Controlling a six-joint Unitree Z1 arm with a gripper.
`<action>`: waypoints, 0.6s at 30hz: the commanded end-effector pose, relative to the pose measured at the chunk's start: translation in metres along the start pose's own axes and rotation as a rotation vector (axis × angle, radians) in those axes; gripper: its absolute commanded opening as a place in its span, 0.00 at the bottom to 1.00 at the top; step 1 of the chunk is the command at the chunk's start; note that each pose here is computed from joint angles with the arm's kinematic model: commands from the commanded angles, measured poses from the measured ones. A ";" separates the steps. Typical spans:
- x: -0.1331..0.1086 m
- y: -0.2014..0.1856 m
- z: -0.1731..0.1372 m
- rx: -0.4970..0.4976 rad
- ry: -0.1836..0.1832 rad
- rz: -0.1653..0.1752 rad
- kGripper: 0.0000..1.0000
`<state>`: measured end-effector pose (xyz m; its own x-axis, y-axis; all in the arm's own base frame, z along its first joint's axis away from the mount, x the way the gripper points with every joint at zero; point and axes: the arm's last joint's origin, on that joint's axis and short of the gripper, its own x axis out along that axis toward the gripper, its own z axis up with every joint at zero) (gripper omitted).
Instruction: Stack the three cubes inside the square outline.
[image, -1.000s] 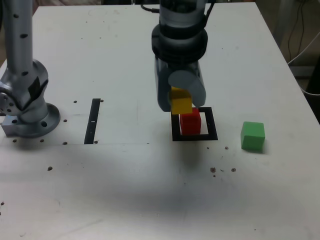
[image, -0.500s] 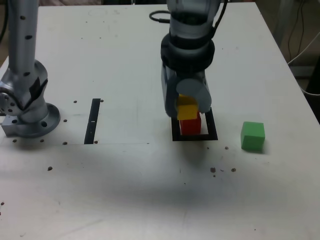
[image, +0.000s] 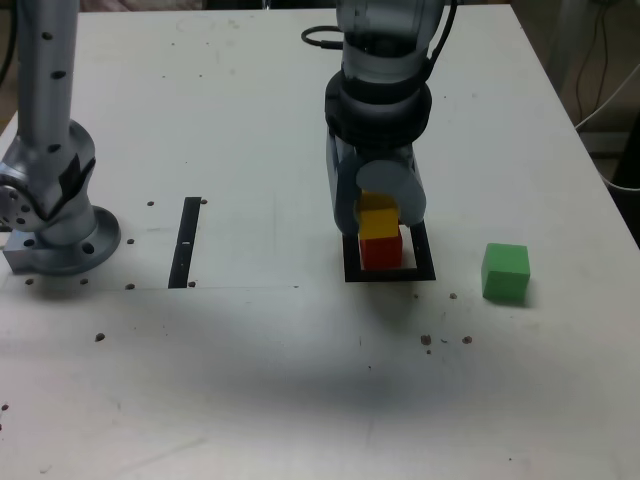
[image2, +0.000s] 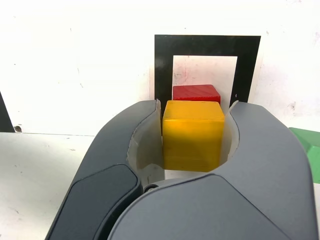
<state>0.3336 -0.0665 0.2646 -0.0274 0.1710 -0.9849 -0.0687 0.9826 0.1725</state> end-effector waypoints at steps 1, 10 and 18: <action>0.003 0.000 0.001 -0.001 0.003 0.003 0.24; 0.005 -0.001 0.002 -0.004 -0.010 -0.002 0.27; 0.006 -0.001 0.002 -0.004 -0.011 0.000 0.54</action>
<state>0.3346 -0.0666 0.2605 -0.0143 0.1682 -0.9857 -0.0711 0.9831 0.1688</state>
